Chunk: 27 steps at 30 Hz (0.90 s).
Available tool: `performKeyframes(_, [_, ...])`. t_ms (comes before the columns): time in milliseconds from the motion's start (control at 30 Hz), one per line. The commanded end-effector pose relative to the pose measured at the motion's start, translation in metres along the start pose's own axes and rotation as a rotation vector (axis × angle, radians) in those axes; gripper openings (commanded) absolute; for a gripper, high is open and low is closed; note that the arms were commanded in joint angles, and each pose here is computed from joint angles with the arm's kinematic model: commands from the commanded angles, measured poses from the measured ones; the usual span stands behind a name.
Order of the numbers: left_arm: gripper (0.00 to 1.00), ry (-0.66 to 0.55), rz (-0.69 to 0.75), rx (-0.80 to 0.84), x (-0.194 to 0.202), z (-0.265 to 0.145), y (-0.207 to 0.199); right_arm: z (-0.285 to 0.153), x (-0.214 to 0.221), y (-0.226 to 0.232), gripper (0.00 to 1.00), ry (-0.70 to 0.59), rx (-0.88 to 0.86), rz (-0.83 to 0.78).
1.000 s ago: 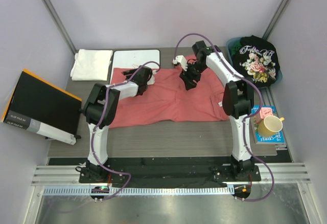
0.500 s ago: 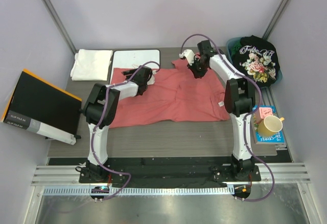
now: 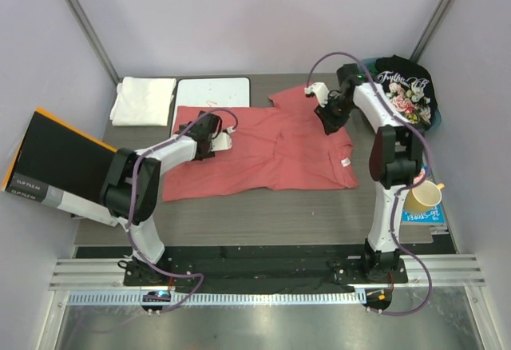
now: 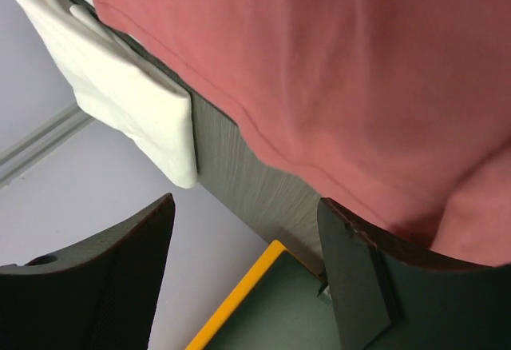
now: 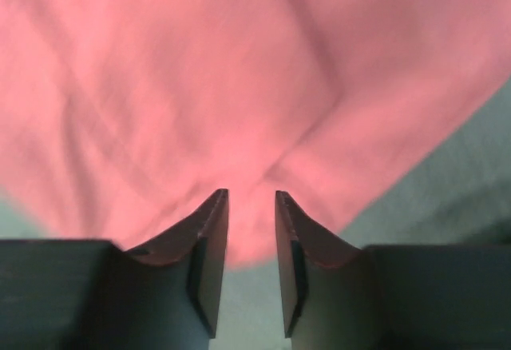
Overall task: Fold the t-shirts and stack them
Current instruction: Fold the flattened tshirt in 1/3 of the way
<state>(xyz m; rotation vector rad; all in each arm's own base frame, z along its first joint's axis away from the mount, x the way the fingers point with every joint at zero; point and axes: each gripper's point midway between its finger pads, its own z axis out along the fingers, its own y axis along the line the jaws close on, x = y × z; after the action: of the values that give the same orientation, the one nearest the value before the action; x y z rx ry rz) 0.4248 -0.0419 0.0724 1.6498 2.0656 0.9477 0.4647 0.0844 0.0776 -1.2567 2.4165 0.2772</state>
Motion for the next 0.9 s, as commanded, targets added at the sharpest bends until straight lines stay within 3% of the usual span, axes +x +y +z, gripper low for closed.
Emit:
performKeyframes(0, [0.73,-0.087,0.008,0.113,0.008,-0.026,-0.018,-0.065,0.026,0.066,0.37,0.014,-0.181,-0.122])
performKeyframes(33, [0.75,-0.095,0.021,0.142,0.011,-0.025,-0.027,-0.061,0.043,0.084,0.35,0.051,-0.245,-0.114])
performKeyframes(67, [0.75,-0.102,0.023,0.147,0.011,-0.027,-0.028,-0.061,0.05,0.093,0.14,0.062,-0.273,-0.116])
performKeyframes(100, [0.76,-0.106,0.025,0.155,0.012,-0.028,-0.032,-0.06,0.058,0.101,0.02,0.077,-0.296,-0.118])
performKeyframes(200, [0.71,-0.122,0.053,0.209,0.014,-0.029,-0.049,-0.047,0.086,0.127,0.01,0.13,-0.382,-0.099])
performKeyframes(267, [0.54,-0.123,0.075,0.244,0.016,-0.029,-0.061,-0.042,0.101,0.142,0.01,0.156,-0.418,-0.09])
performKeyframes(333, [0.23,-0.123,0.084,0.273,0.018,-0.031,-0.066,-0.04,0.108,0.15,0.01,0.163,-0.433,-0.102])
performKeyframes(433, [0.03,-0.133,0.105,0.324,0.019,-0.035,-0.077,-0.036,0.115,0.154,0.01,0.178,-0.438,-0.111])
performKeyframes(867, [0.0,-0.096,0.141,0.314,0.024,-0.011,-0.1,-0.015,0.108,0.124,0.01,0.161,-0.31,-0.105])
